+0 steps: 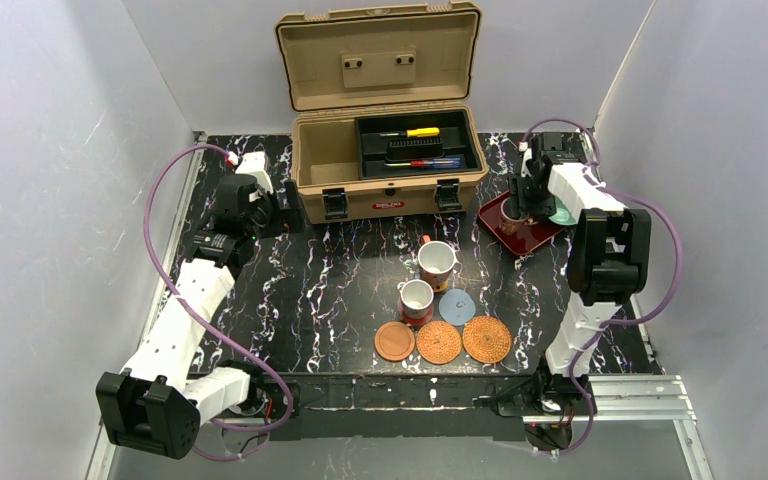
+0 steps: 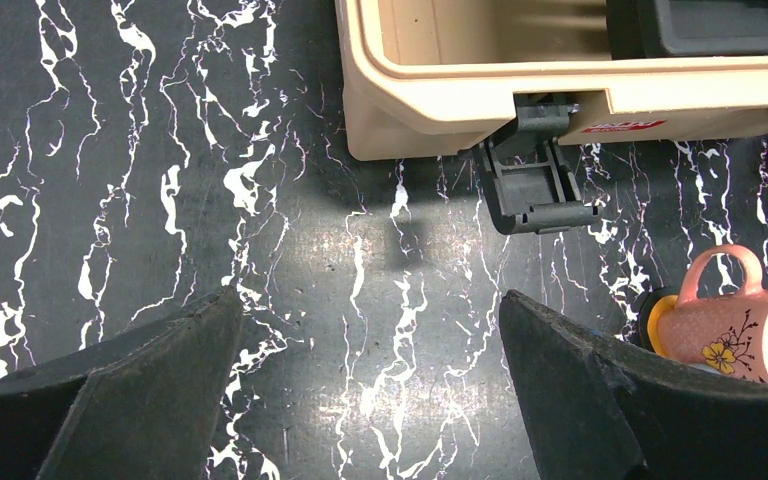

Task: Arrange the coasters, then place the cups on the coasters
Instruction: Pick up the cup from the tray.

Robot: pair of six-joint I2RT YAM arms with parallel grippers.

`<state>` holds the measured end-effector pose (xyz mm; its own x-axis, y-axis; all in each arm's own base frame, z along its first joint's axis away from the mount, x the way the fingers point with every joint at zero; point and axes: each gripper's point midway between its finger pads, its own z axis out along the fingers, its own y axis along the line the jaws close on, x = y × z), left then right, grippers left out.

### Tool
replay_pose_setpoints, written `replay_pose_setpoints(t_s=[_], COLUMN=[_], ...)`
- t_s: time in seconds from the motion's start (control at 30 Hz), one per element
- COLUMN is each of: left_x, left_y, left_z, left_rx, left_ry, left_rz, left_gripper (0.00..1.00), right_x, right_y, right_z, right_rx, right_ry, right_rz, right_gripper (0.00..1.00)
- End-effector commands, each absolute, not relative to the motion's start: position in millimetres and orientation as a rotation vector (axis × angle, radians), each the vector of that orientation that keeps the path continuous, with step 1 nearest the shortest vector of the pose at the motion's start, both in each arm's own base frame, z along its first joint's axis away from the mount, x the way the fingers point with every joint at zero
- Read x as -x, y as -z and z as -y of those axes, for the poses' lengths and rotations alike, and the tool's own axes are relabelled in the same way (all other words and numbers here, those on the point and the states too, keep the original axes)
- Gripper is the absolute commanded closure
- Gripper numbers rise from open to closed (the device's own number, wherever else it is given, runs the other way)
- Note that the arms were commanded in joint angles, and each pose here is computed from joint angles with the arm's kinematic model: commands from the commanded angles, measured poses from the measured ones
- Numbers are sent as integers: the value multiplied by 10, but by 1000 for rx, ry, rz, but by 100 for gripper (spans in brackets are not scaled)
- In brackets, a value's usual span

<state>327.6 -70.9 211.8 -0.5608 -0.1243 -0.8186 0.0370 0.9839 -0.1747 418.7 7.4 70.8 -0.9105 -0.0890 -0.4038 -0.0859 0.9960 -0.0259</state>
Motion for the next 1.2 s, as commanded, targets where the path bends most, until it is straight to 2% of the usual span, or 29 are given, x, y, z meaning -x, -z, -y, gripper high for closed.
replay_pose_setpoints(t_s=[0.0,0.13,0.33,0.67,0.8,1.03,1.17], left_x=[-3267,-3269,-3263,-3260,-3256,-3258,-3260], left_y=[-2139,-2137,-2140,-2150,-2158,-2152,-2154], left_z=[740,741,737,735,732,731,730], left_rx=[53,54,55,55,54,55,55], left_ry=[222,224,221,222,220,219,219], left_rz=[-2159,-2160,-2158,-2154,-2151,-2152,-2152], left_gripper=[1,1,1,1,1,1,1], right_x=[-4214,-4207,-4170,-4118,-4134,-4119,-4116], right_y=[-1046,-1252,-1454,-1259,-1141,-936,-905], right_z=[-81,-63,-36,-9,-31,-51,-53], right_rx=[61,-83,-315,-479,-496,-517,-518], right_ry=[2,6,-9,-9,-20,-24,-25], right_rz=[-2621,-2562,-2433,-2409,-2433,-2475,-2477], right_gripper=[37,33,34,43,55,59,67])
